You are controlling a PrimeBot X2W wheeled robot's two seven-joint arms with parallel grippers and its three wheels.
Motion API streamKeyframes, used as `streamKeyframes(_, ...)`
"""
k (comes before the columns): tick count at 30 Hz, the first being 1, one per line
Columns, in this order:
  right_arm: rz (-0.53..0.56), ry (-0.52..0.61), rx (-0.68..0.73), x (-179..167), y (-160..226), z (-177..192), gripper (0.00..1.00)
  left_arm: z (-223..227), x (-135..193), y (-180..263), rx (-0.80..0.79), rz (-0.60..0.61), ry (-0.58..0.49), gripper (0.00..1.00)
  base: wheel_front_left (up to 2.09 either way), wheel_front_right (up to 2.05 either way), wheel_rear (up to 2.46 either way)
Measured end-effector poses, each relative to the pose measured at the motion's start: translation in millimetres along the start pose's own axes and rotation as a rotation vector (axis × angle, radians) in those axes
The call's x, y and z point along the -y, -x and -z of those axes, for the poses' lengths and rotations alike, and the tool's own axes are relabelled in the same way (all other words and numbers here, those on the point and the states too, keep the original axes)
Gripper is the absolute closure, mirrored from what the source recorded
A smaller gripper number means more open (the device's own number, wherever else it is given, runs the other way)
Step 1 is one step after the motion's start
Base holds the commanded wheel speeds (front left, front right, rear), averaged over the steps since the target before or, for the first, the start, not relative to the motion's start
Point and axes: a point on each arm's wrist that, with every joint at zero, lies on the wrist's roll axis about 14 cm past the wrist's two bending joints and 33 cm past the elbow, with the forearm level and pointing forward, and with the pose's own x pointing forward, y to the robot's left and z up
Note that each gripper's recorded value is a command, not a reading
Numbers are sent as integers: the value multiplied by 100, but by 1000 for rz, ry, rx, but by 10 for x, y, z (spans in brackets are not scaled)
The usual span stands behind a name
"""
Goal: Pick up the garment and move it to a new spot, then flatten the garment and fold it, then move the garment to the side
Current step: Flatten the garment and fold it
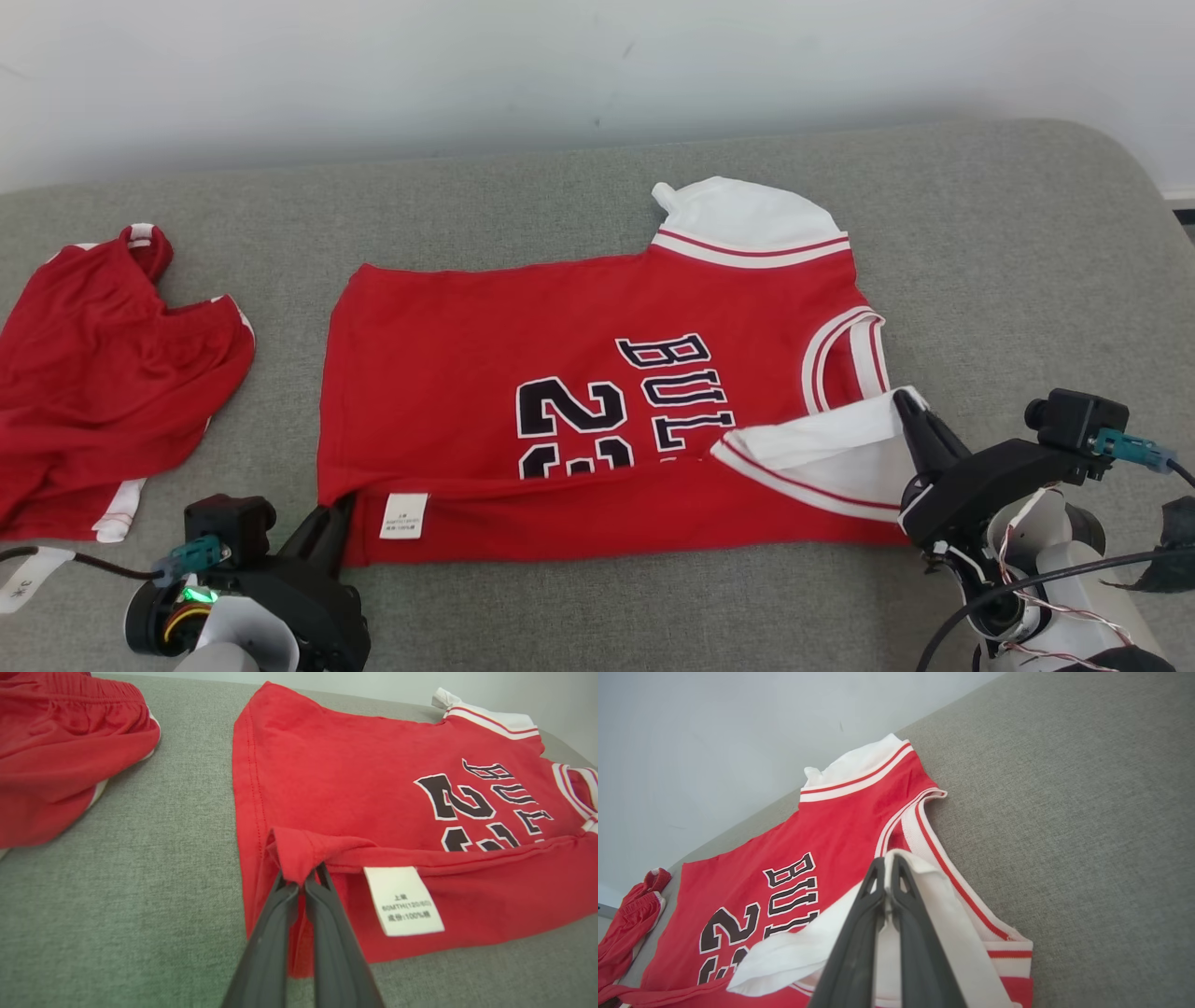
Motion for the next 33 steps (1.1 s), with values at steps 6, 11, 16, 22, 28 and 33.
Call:
streamKeyframes(6, -8, 15, 95, -23, -26, -136, 0, -119, -17, 16, 81, -19, 7, 0, 0, 0, 0)
streamKeyframes(11, -14, 47, 198, -10, 63, -291, 0, -167, -11, 145, 147, -45, 28, 0, 0, 0, 0)
streamKeyframes(16, -16, 89, 213, 4, 190, -210, 0, -109, -8, 273, 160, -64, 43, 0, 0, 0, 0)
streamKeyframes(22, 17, 138, 187, 122, 368, -43, 0, -17, 37, 351, 158, -72, 55, 0, 0, 0, 0)
streamKeyframes(28, 51, 181, 148, 218, 447, 86, 0, 140, 116, 340, 117, -55, 20, 0, 0, 0, 0)
streamKeyframes(33, 54, 235, 120, 223, 450, 149, 0, 225, 36, 295, 88, -75, -28, 0, 0, 0, 0)
